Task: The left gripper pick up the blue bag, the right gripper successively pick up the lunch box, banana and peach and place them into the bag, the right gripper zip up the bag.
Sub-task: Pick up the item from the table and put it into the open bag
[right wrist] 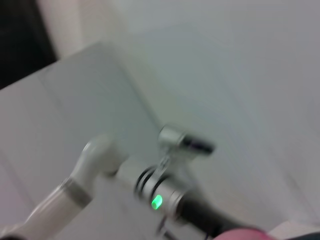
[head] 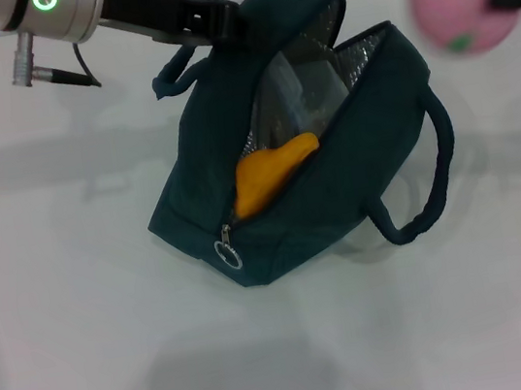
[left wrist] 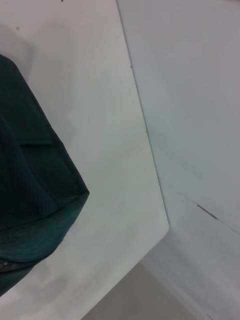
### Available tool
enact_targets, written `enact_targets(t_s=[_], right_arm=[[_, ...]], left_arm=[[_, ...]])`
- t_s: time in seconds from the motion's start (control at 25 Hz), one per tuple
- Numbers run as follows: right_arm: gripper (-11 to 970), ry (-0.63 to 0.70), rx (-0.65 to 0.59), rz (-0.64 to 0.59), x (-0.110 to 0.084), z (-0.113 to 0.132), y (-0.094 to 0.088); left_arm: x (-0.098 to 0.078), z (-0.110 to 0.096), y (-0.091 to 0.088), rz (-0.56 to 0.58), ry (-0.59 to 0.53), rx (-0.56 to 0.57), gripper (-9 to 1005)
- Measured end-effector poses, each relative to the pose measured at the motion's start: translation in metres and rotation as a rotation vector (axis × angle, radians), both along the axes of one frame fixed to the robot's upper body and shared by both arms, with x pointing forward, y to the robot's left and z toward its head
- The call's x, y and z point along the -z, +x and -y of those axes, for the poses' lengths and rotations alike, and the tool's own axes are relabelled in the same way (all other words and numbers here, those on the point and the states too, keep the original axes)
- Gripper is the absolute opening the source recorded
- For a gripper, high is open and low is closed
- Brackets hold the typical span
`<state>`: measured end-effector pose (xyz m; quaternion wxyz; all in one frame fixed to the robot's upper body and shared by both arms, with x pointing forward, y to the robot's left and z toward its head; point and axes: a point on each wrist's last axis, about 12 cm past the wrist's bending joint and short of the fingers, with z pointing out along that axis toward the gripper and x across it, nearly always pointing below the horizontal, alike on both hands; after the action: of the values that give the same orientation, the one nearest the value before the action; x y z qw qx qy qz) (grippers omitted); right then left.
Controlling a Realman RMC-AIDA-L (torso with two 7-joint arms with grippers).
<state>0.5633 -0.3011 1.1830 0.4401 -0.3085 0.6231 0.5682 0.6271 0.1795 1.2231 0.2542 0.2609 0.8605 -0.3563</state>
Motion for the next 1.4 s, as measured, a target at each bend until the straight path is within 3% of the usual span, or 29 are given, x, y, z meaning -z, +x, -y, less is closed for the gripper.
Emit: enact_targets(t_s=[0.24, 0.48, 0.76, 1.04, 1.28, 1.4], right_arm=[[59, -0.096, -0.047, 0.045, 0.019, -0.058, 0.015], [37, -0.126, -0.052, 0.1, 0.019, -0.077, 0.023], [35, -0.228, -0.087, 0.08, 0.031, -0.094, 0.027], [36, -0.334, -0.108, -0.035, 0.04, -0.088, 0.026], [37, -0.265, 0.012, -0.094, 0.036, -0.063, 0.03], [53, -0.266, 0.016, -0.095, 0.036, -0.063, 0.031]], left_arm=[[0.0, 0.001, 0.0, -0.001, 0.002, 0.004, 129], [0.0, 0.0, 0.0, -0.002, 0.0, 0.002, 129], [0.001, 0.0, 0.0, -0.003, 0.0, 0.0, 130], [0.002, -0.002, 0.0, -0.005, 0.002, -0.005, 130], [0.001, -0.003, 0.001, 0.0, 0.01, -0.002, 131], [0.002, -0.003, 0.001, 0.001, 0.014, -0.001, 131]])
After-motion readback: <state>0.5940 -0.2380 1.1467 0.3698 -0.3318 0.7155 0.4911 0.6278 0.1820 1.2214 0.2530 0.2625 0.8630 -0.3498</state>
